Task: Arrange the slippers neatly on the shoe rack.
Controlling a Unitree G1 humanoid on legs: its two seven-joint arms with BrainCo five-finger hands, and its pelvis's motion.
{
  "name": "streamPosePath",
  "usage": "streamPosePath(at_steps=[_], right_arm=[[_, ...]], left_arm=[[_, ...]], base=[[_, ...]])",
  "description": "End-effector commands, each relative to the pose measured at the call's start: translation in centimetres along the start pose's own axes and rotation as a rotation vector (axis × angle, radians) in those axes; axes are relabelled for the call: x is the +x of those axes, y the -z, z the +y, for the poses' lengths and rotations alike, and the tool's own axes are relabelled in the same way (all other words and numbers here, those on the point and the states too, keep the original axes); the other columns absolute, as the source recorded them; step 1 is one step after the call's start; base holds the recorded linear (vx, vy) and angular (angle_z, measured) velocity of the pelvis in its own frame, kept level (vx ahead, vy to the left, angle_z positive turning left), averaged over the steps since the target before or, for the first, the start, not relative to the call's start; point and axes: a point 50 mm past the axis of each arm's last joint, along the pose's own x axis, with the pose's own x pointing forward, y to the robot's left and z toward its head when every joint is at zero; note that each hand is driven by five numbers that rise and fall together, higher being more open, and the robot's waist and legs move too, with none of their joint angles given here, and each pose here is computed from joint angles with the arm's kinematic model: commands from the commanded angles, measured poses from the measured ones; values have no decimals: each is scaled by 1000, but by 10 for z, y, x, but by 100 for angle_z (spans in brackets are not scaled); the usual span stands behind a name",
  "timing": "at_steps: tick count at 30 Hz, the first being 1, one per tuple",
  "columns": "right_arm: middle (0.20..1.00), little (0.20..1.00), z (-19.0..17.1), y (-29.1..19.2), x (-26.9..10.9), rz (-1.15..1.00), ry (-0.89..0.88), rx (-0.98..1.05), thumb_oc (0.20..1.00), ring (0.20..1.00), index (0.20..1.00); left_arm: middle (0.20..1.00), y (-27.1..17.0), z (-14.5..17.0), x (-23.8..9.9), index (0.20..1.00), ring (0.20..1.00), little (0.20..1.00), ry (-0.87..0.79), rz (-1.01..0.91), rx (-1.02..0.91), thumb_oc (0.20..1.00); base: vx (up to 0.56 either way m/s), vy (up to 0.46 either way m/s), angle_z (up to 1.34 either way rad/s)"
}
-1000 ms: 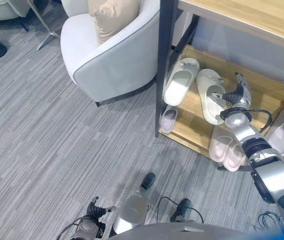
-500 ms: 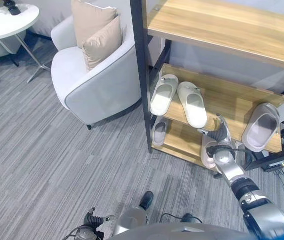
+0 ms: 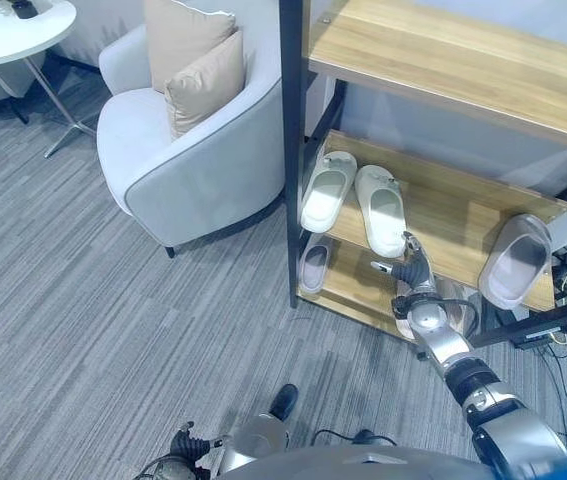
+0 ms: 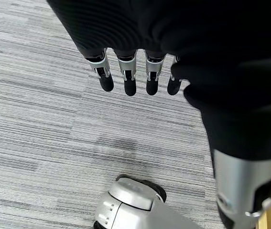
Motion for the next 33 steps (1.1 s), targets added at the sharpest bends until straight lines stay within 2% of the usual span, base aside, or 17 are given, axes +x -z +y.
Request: streamPosePath(at_steps=[1, 9, 24, 33], right_arm=[[1000, 1000, -3, -34, 5, -170, -28, 37, 1000, 1000, 1000], [1000, 1000, 5, -50, 1, -241, -81, 80, 1000, 1000, 1000], [1000, 1000, 25, -53, -4, -275, -209, -22, 1000, 1000, 1000], [1000, 1000, 9, -54, 0, -283, -127, -7, 1000, 1000, 1000]], left_arm=[[1000, 3, 2, 1, 1000, 1000, 1000, -18, 57, -25, 1000], [1000, 3, 2, 2, 1000, 1000, 1000, -18, 59, -33, 1000], [1000, -3, 3, 3, 1000, 1000, 1000, -16, 40, -20, 1000], [1000, 0, 1, 2, 1000, 1000, 1000, -10, 51, -29, 1000]], base=[[0, 0, 0], [-3, 12, 1], [-4, 10, 5], [0, 0, 0]])
